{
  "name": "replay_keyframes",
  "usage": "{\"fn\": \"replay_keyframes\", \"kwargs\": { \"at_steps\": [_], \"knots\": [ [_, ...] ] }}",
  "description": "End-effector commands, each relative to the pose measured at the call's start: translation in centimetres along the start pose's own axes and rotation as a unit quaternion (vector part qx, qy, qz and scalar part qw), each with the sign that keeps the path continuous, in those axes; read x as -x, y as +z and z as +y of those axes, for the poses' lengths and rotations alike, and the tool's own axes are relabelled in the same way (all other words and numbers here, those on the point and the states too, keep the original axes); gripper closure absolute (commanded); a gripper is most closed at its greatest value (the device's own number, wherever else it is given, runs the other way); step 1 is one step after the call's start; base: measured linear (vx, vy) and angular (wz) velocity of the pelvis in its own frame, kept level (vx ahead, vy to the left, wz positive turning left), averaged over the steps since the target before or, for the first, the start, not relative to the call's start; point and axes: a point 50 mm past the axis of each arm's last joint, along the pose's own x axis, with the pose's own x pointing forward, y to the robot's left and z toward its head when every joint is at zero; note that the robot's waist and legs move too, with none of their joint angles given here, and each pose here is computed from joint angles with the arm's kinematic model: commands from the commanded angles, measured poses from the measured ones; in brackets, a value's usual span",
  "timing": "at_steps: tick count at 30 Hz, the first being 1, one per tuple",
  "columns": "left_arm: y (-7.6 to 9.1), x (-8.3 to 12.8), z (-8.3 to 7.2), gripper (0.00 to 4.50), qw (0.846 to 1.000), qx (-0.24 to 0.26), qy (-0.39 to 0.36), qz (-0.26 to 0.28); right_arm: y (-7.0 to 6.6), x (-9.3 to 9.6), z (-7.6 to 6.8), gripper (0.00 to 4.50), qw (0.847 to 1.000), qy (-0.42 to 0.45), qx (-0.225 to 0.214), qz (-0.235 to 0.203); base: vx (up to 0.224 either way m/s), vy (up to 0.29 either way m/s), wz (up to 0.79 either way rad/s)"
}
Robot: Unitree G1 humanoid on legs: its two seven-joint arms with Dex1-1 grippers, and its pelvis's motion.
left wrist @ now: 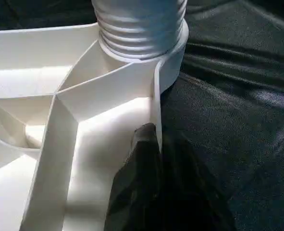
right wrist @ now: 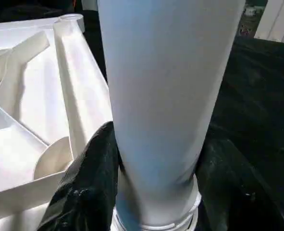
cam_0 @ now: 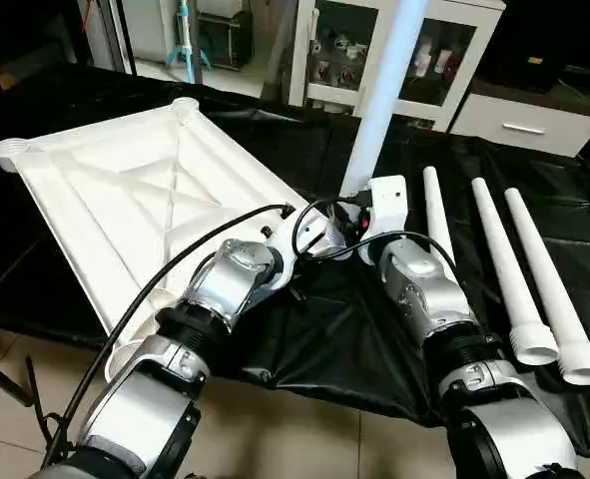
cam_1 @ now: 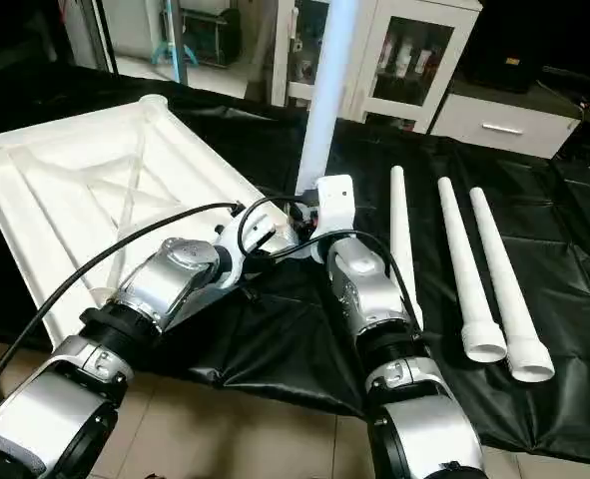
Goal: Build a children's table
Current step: Rotate leg to tighten
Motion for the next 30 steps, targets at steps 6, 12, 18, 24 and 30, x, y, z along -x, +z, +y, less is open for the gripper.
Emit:
{"fn": "replay_keyframes", "kwargs": {
  "at_steps": [6, 12, 18, 24, 30],
  "knots": [
    [1.8, 0.2, -0.2, 4.50, 0.999, -0.027, -0.016, -0.045, -2.1, 1.0, -0.3, 1.70, 0.997, 0.054, -0.038, 0.030, 0.000, 0.000, 0.00],
    [1.0, 0.5, -0.5, 4.50, 0.997, -0.039, -0.044, -0.042, -0.2, 2.3, -2.0, 1.27, 0.997, 0.073, -0.028, -0.010, 0.000, 0.000, 0.00],
    [-0.4, 1.6, -1.5, 4.50, 0.987, -0.065, -0.134, -0.054, 1.0, 5.2, -4.7, 0.75, 0.989, 0.142, 0.025, -0.011, 0.000, 0.000, 0.00],
    [-1.9, 3.3, -2.7, 4.50, 0.962, -0.122, -0.237, -0.059, 0.5, 8.9, -5.2, 0.30, 0.951, 0.294, 0.084, 0.048, 0.000, 0.000, 0.00],
    [-3.1, 4.9, -2.8, 4.50, 0.943, -0.150, -0.294, -0.040, 0.0, 10.9, -5.5, 0.01, 0.912, 0.375, 0.122, 0.112, 0.000, 0.000, 0.00]
  ]
}}
